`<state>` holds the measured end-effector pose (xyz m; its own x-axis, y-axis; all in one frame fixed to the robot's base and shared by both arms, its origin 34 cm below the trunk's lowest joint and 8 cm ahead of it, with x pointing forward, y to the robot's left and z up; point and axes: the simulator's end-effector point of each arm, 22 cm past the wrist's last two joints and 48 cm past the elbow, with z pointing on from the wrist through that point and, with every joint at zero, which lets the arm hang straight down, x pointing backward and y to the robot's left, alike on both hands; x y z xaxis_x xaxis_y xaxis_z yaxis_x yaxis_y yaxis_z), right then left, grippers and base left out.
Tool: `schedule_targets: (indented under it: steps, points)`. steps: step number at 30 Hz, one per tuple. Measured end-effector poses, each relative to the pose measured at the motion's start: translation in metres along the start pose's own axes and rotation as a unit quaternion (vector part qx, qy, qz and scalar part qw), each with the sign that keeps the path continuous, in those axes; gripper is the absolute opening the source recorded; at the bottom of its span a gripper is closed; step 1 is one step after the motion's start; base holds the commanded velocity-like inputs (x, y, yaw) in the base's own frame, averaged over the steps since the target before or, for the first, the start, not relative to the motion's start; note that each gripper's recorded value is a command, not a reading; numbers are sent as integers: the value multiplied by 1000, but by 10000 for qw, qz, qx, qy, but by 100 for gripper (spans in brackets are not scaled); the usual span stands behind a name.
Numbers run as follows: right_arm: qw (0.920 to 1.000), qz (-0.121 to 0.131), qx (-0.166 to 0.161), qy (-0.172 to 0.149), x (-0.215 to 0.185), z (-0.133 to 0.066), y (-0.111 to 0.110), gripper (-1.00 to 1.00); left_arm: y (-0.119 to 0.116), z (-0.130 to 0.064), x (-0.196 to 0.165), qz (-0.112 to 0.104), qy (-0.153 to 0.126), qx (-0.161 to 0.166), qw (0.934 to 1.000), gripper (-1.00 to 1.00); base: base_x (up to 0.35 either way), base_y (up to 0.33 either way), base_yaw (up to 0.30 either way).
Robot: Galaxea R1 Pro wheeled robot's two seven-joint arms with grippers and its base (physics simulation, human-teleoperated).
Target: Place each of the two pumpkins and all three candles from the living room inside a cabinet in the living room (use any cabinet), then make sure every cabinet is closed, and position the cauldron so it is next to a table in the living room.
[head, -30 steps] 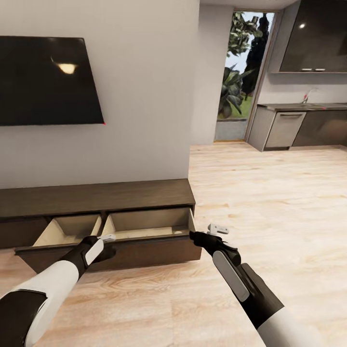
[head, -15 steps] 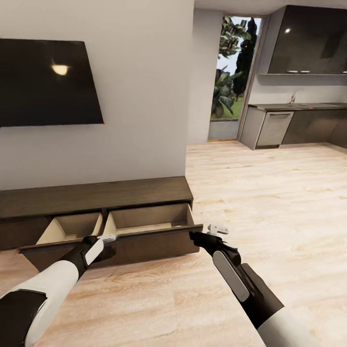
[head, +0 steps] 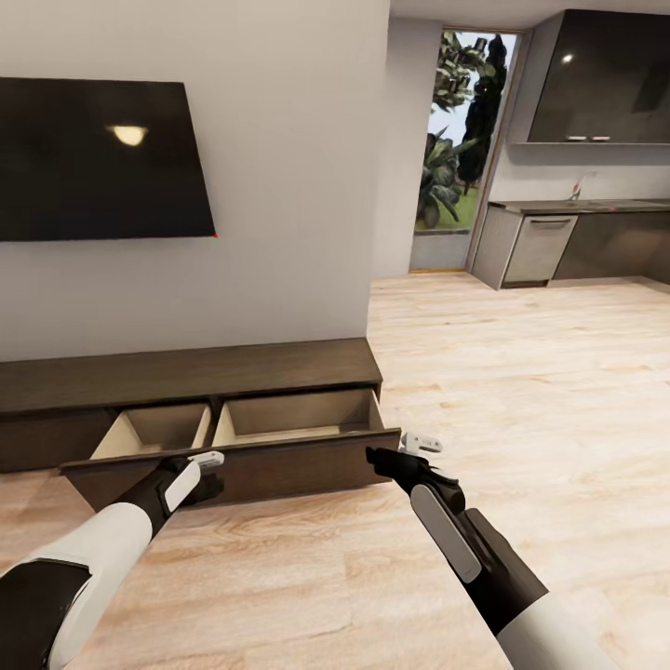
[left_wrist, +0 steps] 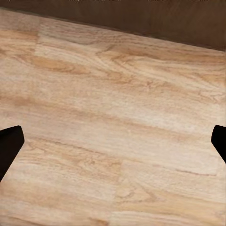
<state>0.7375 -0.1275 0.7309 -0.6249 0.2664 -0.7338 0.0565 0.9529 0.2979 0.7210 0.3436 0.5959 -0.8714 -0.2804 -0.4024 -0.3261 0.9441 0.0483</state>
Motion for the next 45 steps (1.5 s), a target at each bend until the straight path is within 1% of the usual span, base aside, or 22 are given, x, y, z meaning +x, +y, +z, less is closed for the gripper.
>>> schedule_targets:
  steps: [3, 10, 13, 19, 21, 24, 27, 30, 32, 34, 35, 40, 45]
  points:
    - [10000, -1, 4, 4, 3, 2, -1, 100, 0, 3, 1, -8, -13, 7, 10000, 100, 0, 0, 0]
    - [10000, -1, 10, 27, 5, 3, -2, 100, -3, 1, -5, -10, -112, 33, 9999, 100, 0, 0, 0]
    - [10000, -1, 29, 49, 11, 7, -6, 100, -4, 6, -3, -2, -127, 40, 9999, 100, 0, 0, 0]
    - [9997, -37, 143, 182, 36, 17, -19, 100, -6, 15, 0, 26, -191, 34, 9998, 100, 0, 0, 0]
    - [9997, -17, 185, 155, 41, 21, -23, 100, -8, 19, 2, 29, -215, 44, 9998, 100, 0, 0, 0]
    - [9996, 66, 263, 76, 46, 23, -30, 100, -12, 18, 0, 38, -262, 62, 9996, 100, 0, 0, 0]
    - [9994, 96, 320, 91, 54, 24, -34, 100, -13, 18, -4, 9, -367, 72, 9993, 100, 0, 0, 0]
    - [9988, 115, 406, 228, 75, 25, -44, 100, -18, 20, -11, -79, -643, 92, 9979, 100, 0, 0, 0]
    - [9984, 140, 483, 267, 85, 28, -51, 100, -16, 25, -7, -115, -752, 69, 9971, 100, 0, 0, 0]
    - [9979, 181, 567, 256, 90, 31, -59, 100, -12, 30, 0, -130, -839, 24, 9964, 100, 0, 0, 0]
    - [9974, 223, 650, 231, 95, 33, -66, 100, -9, 33, 4, -158, -954, -7, 9953, 100, 0, 0, 0]
    - [9949, 368, 929, 132, 110, 40, -89, 100, 1, 42, 20, -274, -1345, -65, 9905, 100, 0, 0, 0]
    - [9939, 480, 987, 46, 126, 47, -90, 100, 3, 56, 36, -301, -1746, 86, 9841, 100, 0, 0, 0]
